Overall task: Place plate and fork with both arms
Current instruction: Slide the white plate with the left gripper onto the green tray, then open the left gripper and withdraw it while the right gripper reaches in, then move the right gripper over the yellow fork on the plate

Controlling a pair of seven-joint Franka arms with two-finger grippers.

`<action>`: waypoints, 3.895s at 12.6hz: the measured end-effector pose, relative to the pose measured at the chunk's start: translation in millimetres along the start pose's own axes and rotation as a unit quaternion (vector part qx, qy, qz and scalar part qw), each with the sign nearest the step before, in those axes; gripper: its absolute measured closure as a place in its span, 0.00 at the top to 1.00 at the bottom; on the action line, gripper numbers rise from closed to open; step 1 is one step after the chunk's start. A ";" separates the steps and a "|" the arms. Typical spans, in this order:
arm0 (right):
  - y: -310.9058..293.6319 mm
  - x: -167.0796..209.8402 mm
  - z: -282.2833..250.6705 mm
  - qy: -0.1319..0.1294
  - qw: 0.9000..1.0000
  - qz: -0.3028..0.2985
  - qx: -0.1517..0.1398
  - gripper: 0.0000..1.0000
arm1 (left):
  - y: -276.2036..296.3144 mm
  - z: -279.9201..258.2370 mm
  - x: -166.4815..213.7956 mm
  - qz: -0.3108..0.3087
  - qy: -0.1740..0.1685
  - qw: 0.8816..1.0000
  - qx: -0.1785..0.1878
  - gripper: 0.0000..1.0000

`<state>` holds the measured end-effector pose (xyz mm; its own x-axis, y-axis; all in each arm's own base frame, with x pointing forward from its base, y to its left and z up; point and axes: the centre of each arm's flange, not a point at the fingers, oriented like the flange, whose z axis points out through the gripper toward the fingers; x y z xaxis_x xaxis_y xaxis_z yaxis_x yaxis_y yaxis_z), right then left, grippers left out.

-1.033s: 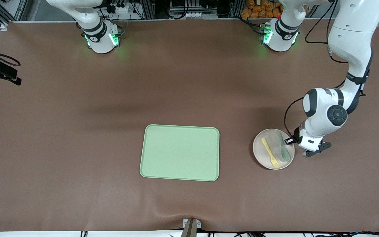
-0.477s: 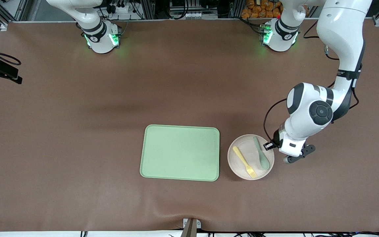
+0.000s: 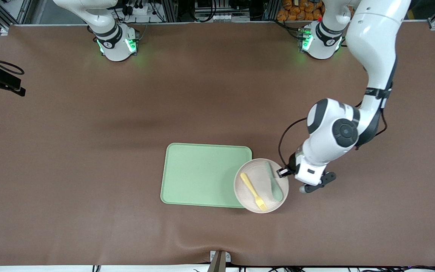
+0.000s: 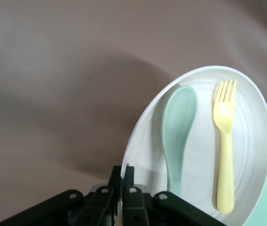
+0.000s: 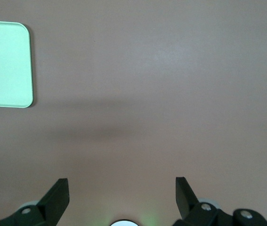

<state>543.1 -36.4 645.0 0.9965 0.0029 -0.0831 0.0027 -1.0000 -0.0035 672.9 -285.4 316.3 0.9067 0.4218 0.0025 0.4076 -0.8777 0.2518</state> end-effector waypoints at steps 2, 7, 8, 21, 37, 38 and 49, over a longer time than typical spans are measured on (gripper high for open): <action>0.0 -0.1 0.0 0.000 1.000 0.000 0.000 1.00 | 30.2 26.7 -14.6 0.017 -0.003 1.000 -0.011 0.05; -0.4 -0.1 -0.2 0.000 1.000 0.000 0.000 1.00 | 71.7 101.3 -68.2 0.082 0.009 0.996 -0.043 0.05; -1.4 0.0 -0.2 0.000 1.000 -0.002 0.000 1.00 | 69.8 110.9 -71.0 0.089 0.005 0.995 -0.039 0.05; -110.6 58.5 85.9 -0.045 0.995 -0.092 0.014 1.00 | 67.2 52.1 -33.5 0.088 0.022 0.995 -0.037 0.78; -325.2 111.1 251.6 0.025 0.972 -0.232 0.010 1.00 | -149.5 -338.1 54.0 0.091 -0.022 0.992 0.081 1.00; -340.7 114.3 268.4 0.037 0.971 -0.234 0.026 1.00 | -149.8 -342.8 52.6 0.092 -0.018 0.992 0.082 1.00; -433.4 139.0 387.7 0.134 0.954 -0.258 0.078 1.00 | -160.4 -379.3 33.3 0.118 0.004 0.989 0.091 1.00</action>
<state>648.3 398.7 248.6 0.8516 0.4729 0.2263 0.5068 -0.8530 -0.1244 596.5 -44.3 643.1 0.9782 0.2020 0.0485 0.1987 -0.9779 0.0652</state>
